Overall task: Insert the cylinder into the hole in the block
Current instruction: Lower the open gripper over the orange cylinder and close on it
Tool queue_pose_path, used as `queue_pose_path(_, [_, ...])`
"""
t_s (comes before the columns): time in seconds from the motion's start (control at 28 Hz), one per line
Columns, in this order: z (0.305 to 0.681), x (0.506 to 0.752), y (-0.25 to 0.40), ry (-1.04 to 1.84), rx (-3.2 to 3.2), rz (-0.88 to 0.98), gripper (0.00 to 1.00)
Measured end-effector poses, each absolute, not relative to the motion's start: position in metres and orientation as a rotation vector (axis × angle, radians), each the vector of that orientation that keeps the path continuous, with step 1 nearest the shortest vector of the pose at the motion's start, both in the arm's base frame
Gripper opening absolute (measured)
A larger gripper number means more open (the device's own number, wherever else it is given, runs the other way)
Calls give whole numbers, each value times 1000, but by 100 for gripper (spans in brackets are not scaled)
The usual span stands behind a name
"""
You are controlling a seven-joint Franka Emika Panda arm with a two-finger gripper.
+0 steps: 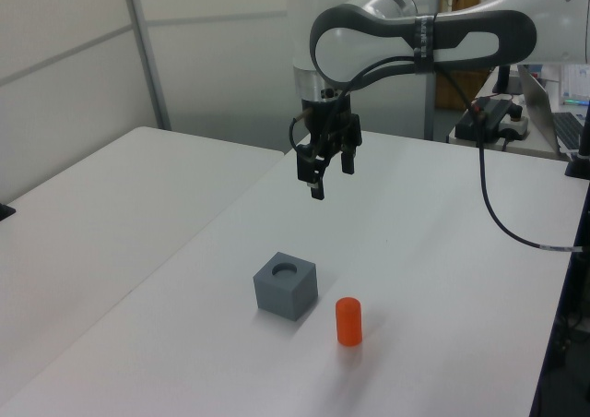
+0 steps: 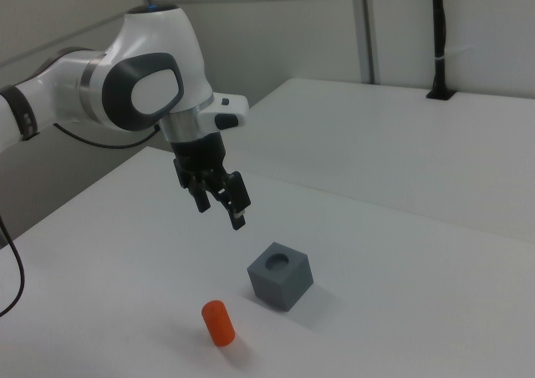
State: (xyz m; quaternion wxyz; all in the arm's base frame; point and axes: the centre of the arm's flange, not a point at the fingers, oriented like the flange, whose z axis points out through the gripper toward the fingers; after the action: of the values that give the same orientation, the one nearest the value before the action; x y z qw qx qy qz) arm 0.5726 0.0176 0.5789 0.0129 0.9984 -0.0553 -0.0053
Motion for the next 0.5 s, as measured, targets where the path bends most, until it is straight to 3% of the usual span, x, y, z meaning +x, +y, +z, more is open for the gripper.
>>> queue_pose_path(0.21, [556,572,27,-175,3163,-63,100])
queue_pose_path(0.5, [460,561,75,-53,3171,-100,100])
